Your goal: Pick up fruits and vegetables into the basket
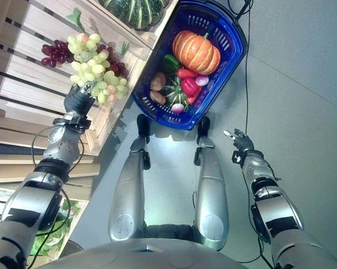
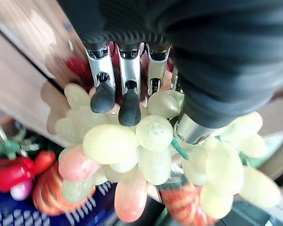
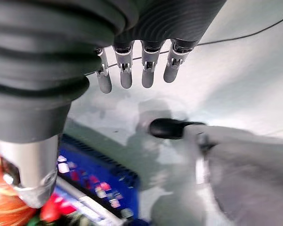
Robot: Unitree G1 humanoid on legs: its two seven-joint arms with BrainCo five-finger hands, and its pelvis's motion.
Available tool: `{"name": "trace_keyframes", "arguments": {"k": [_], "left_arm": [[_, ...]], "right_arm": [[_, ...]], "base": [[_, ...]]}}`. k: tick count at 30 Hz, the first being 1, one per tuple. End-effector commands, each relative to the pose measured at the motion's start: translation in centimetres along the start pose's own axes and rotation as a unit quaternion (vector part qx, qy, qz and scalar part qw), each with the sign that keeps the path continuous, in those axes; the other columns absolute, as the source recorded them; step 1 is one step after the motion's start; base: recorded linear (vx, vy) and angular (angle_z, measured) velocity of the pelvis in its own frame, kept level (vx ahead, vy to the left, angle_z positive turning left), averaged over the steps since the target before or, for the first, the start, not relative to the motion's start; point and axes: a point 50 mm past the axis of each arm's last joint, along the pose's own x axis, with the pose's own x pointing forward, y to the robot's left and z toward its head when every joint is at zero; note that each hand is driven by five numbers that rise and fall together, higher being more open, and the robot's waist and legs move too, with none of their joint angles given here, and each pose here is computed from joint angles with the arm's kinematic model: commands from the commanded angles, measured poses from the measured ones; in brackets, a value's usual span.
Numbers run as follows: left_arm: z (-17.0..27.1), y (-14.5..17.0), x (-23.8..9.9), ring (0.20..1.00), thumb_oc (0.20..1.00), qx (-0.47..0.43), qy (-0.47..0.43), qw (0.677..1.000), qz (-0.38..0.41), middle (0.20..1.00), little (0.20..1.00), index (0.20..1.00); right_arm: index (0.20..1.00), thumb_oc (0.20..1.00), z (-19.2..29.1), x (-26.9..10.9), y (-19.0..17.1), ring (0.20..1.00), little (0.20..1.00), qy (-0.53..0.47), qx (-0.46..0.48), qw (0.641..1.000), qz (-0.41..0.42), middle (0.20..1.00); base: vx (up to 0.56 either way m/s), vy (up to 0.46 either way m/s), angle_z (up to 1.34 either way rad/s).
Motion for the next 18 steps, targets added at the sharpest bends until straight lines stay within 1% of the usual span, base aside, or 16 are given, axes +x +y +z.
{"name": "trace_keyframes", "arguments": {"k": [1, 5, 9, 10, 11, 14, 18], "left_arm": [[3.0, -1.1, 0.7, 0.2, 0.2, 0.023, -0.079, 0.995, -0.049, 0.2, 0.2, 0.2], [3.3, -2.5, 1.2, 0.2, 0.2, 0.06, -0.073, 0.992, -0.087, 0.2, 0.2, 0.2], [3.4, -3.3, 1.3, 0.2, 0.2, 0.074, -0.076, 0.989, -0.105, 0.2, 0.2, 0.2], [3.3, -4.4, 1.5, 0.2, 0.2, 0.101, -0.074, 0.984, -0.128, 0.2, 0.2, 0.2], [3.2, -5.0, 1.6, 0.2, 0.2, 0.113, -0.073, 0.982, -0.135, 0.2, 0.2, 0.2], [3.4, -6.2, 1.7, 0.2, 0.2, 0.148, -0.073, 0.974, -0.157, 0.2, 0.2, 0.2], [3.5, -7.9, 2.1, 0.2, 0.2, 0.184, -0.075, 0.964, -0.176, 0.2, 0.2, 0.2]], "right_arm": [[1.0, 1.0, 0.6, -0.4, -0.4, 1.0, 1.0, -0.048, 0.038, 0.998, 0.002, 1.0], [1.0, 1.0, 3.4, -0.6, 1.4, 1.0, 1.0, -0.125, 0.057, 0.99, 0.039, 1.0], [1.0, 1.0, 4.8, -0.9, 2.4, 1.0, 1.0, -0.16, 0.072, 0.983, 0.062, 1.0], [1.0, 1.0, 6.3, -1.3, 3.3, 1.0, 1.0, -0.199, 0.082, 0.973, 0.085, 1.0], [1.0, 1.0, 6.9, -1.6, 3.7, 1.0, 1.0, -0.215, 0.084, 0.968, 0.095, 1.0], [1.0, 1.0, 9.0, -2.4, 5.0, 1.0, 1.0, -0.258, 0.102, 0.952, 0.131, 1.0], [1.0, 1.0, 10.5, -3.3, 6.4, 1.0, 1.0, -0.29, 0.112, 0.934, 0.177, 1.0]], "base": [[0.0, 0.0, 0.0], [0.0, 0.0, 0.0], [0.0, 0.0, 0.0], [0.0, 0.0, 0.0], [0.0, 0.0, 0.0], [0.0, 0.0, 0.0], [0.0, 0.0, 0.0]]}}
